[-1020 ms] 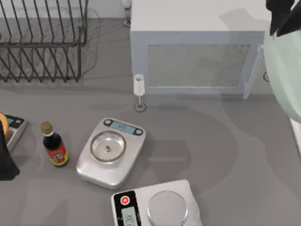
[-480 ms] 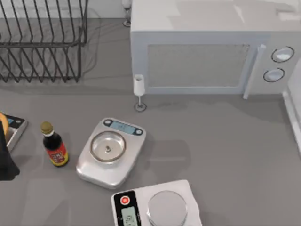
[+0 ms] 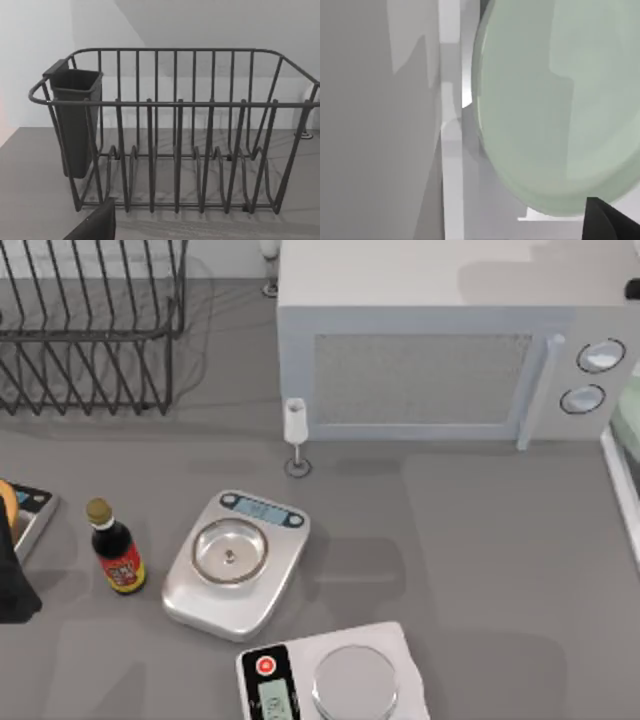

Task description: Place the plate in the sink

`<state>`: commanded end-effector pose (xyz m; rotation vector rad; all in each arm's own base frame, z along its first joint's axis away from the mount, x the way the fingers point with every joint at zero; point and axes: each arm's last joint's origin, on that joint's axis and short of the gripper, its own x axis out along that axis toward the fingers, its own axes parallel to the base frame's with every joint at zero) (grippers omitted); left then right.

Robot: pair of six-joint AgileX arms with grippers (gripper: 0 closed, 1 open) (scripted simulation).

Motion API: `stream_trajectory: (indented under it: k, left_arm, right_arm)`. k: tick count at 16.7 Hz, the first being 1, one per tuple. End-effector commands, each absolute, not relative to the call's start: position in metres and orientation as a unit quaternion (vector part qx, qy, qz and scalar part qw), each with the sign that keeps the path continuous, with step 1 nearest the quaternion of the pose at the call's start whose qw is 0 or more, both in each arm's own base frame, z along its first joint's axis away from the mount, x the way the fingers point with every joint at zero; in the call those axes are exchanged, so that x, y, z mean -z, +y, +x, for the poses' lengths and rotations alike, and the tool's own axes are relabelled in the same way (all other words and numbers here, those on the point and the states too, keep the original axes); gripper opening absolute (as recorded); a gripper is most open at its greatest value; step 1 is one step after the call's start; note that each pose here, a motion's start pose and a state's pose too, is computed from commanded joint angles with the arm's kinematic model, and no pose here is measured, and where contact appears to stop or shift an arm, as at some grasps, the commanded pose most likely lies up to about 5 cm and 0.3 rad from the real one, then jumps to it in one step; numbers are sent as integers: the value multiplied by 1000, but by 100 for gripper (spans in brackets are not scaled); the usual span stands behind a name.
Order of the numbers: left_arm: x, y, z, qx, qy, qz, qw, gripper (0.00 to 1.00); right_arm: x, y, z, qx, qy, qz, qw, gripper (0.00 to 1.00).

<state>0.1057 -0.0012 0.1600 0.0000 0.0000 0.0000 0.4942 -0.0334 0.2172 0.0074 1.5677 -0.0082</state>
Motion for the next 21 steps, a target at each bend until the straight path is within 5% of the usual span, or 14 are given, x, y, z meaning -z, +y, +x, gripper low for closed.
stream_trajectory:
  k: [2,15,21]
  left_arm:
    - [-160,-1,106,0,0,0,1000,100]
    - [-160,-1,106,0,0,0,1000,100]
    - [-160,-1,106,0,0,0,1000,100]
  right_arm:
    - [-217,-33,494,4,706,3,708,0]
    - [-217,-33,494,4,706,3,708,98]
    - [-217,-33,494,4,706,3,708,100]
